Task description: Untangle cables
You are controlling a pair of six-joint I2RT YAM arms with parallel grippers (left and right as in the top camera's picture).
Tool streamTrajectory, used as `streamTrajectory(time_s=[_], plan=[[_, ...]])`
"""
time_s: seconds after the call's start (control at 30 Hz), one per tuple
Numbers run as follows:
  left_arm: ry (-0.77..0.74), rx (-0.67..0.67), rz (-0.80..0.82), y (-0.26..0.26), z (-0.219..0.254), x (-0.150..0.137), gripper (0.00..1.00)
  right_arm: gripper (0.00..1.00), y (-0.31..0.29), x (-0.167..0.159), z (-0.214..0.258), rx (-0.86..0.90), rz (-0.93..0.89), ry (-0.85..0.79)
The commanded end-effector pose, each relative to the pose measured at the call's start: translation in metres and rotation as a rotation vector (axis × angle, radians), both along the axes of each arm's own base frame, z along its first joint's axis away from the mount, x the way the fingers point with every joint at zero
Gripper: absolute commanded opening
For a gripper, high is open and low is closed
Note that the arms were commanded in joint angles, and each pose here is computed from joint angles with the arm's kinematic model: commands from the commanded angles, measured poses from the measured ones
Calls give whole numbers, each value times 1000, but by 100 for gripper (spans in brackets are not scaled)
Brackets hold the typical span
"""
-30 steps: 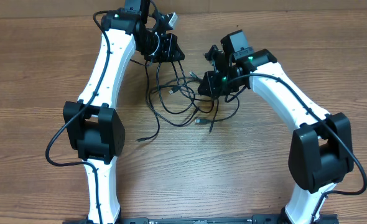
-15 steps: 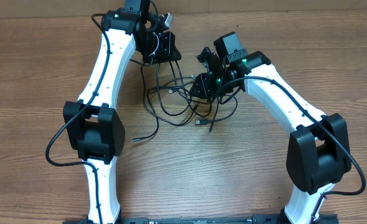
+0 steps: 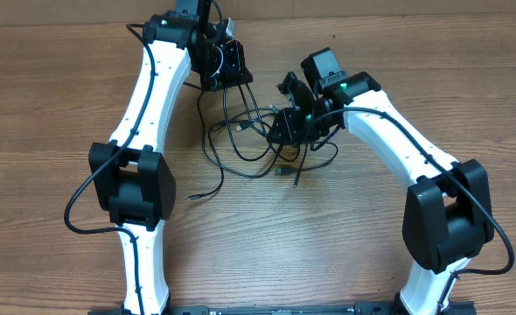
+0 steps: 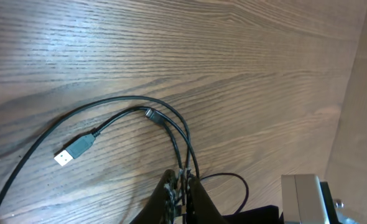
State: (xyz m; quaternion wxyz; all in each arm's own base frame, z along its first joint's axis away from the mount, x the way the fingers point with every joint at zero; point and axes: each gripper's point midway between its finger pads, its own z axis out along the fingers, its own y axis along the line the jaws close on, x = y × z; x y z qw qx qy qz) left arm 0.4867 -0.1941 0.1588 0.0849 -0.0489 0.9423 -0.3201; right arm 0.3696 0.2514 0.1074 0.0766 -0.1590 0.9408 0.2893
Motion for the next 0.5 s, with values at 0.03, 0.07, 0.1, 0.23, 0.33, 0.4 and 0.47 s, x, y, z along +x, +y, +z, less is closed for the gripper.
streamTrajectory(time_s=[0.03,0.07,0.1,0.23,0.33,0.4,0.47], plan=[[20,-10,31,-2,2,-1,4,41,10,10,-4,22,18,-34],[20,-10,31,-2,2,-1,4,41,11,13,-4,27,18,-46],[20,-10,31,-2,2,-1,4,41,12,15,-5,30,18,-55],[20,-10,31,-2,2,-1,4,40,14,22,-10,35,17,-72],[18,-5,33,-1,2,0,5,40,12,27,-12,15,6,-94],[16,-3,34,-1,2,0,5,39,9,33,-13,-6,-6,-119],[15,-3,34,-1,2,0,5,39,8,39,-12,-14,-14,-145]])
